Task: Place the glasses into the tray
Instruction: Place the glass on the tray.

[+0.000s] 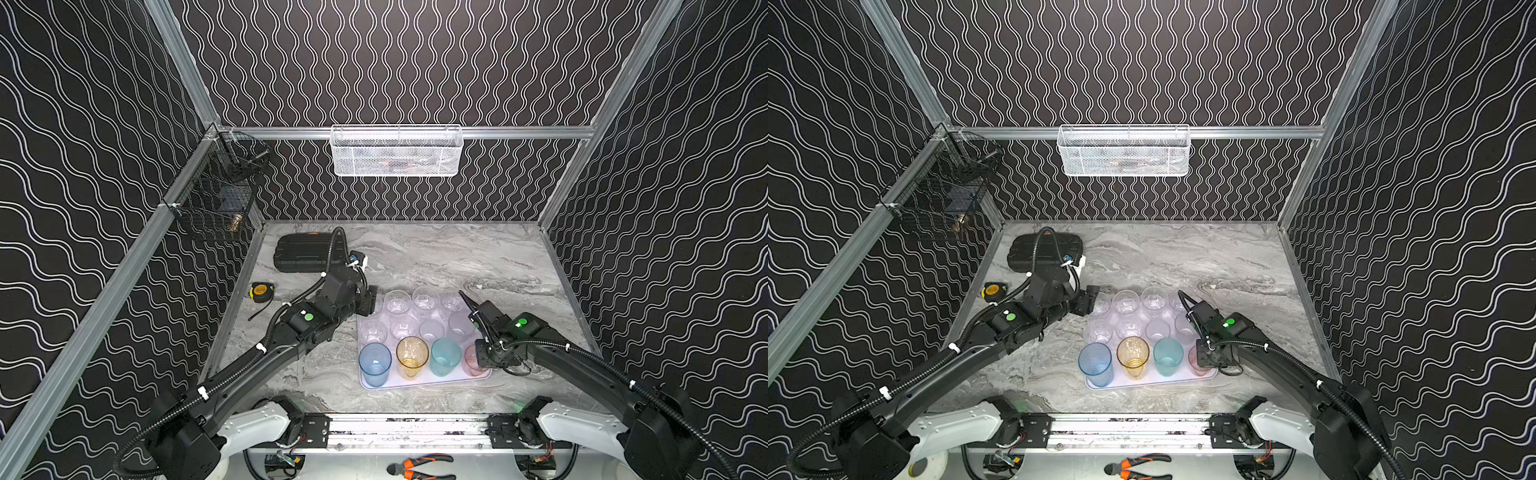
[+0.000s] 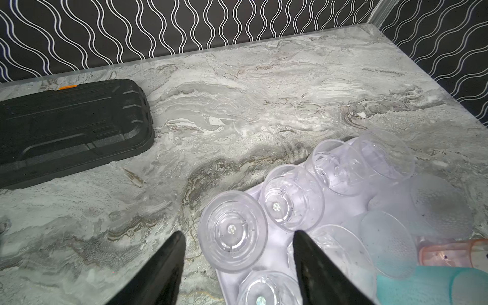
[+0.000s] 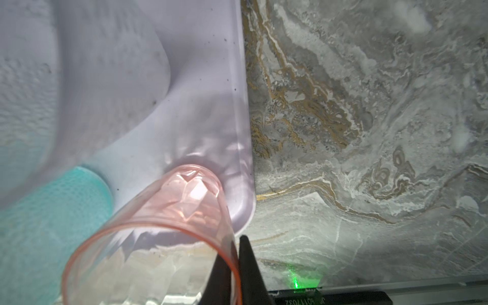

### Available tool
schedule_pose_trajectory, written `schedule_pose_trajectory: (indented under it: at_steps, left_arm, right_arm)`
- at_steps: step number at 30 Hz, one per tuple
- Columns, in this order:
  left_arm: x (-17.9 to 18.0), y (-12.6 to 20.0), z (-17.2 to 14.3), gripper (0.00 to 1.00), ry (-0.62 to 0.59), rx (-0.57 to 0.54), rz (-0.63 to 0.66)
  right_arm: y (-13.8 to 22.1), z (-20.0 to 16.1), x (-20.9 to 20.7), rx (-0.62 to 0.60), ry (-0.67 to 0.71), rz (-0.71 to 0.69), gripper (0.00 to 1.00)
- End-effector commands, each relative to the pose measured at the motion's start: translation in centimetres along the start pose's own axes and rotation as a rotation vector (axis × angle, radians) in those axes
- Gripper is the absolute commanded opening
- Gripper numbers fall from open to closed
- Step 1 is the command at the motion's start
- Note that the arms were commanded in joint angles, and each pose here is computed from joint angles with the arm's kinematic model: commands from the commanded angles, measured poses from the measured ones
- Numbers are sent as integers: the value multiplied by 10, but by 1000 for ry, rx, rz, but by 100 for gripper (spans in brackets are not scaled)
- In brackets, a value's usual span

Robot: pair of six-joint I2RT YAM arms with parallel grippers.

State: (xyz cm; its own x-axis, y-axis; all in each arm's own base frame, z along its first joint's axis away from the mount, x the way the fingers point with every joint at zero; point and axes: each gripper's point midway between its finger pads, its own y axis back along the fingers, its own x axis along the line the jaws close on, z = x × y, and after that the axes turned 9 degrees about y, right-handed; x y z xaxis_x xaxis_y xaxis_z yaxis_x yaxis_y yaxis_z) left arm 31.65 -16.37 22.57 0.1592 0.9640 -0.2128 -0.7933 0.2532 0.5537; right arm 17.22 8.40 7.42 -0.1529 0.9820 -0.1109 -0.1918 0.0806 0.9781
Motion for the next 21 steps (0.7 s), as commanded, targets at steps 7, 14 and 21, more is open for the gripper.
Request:
schedule_pose_trajectory:
  at_steps: [7, 14, 21]
  left_arm:
    - [5, 12, 23, 69, -24, -75, 30]
    - [22, 16, 40, 70, 40, -137, 26]
    - [113, 3, 58, 78, 379, -384, 181]
  right_arm:
    - [60, 38, 0, -74, 68, -4, 42]
    - [97, 119, -51, -272, -61, -54, 48]
    - [76, 187, -125, -743, -460, -150, 59]
